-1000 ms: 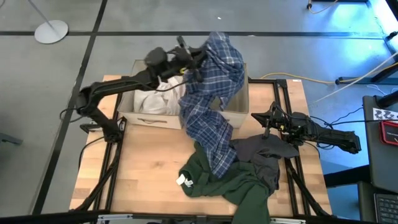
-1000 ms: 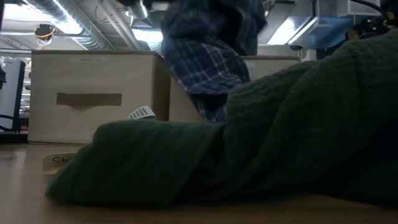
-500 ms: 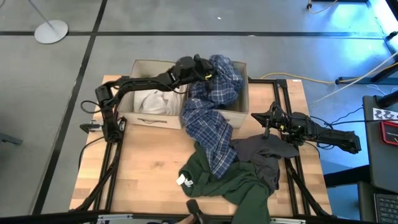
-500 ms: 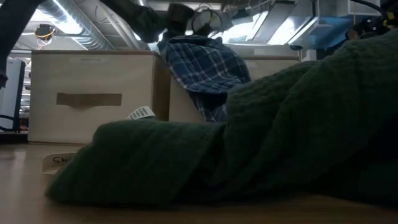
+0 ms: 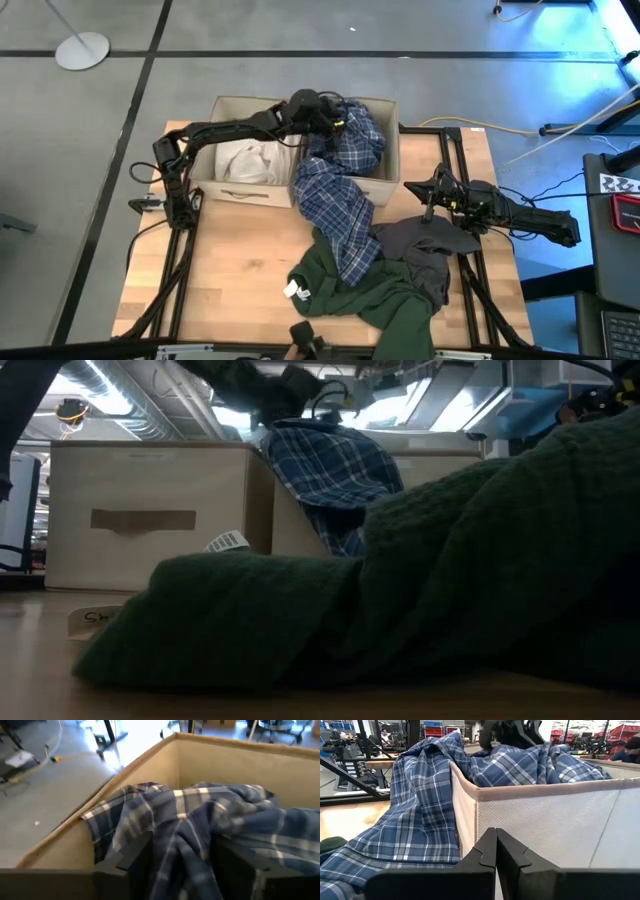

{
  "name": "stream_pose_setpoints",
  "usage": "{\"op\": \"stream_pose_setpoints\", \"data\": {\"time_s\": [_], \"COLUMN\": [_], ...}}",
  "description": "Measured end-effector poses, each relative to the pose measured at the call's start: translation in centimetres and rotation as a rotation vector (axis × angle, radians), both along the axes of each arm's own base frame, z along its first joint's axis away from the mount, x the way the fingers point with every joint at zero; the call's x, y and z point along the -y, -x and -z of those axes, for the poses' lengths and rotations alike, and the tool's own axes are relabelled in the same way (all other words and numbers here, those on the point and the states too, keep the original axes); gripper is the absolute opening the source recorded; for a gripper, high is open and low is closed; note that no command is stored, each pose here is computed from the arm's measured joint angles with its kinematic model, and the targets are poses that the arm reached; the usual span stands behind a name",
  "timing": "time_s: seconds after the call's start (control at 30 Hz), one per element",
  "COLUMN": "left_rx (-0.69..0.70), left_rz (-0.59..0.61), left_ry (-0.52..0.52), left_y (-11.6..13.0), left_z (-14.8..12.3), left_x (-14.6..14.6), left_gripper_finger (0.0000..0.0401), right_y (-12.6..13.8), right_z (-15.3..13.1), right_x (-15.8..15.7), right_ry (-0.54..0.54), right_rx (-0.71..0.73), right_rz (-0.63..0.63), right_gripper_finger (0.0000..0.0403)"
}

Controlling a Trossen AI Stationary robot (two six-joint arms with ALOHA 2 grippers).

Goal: Sort clothes
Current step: Put the blue patterned polo shirt into the right laundry organizer

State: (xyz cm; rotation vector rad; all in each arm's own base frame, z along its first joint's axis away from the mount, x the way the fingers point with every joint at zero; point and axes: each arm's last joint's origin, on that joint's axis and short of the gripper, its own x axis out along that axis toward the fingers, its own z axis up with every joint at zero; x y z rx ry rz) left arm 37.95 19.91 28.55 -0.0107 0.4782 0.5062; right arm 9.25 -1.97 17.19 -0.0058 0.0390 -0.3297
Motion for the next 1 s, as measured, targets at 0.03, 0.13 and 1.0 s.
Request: {"op": "stream_pose_setpoints", "data": {"time_s": [0.03, 0.13, 1.0], "left_rx": [-0.024, -0.089, -0.275], "left_rz": [0.003, 0.012, 0.253], "left_ry": [0.012, 0.045, -0.189], "left_y": [0.1, 0.2, 4.7], "left_z": [-0.7, -3.1, -12.9], "left_x": [0.1, 0.6, 23.3], "left_gripper_finger": [0.0193, 0.0208, 0.0214], "right_y": [0.0, 0.0, -0.4], "right_z": [0.0, 0.0, 0.5], "right_x": [0.0, 0.0, 0.0], "right_ry": [0.0, 0.0, -0.035], "right_rx": [0.0, 0.0, -0.053], "right_rz": [0.0, 0.0, -0.006], "right_gripper_finger": [0.0005, 0.0005, 0.0005]}}
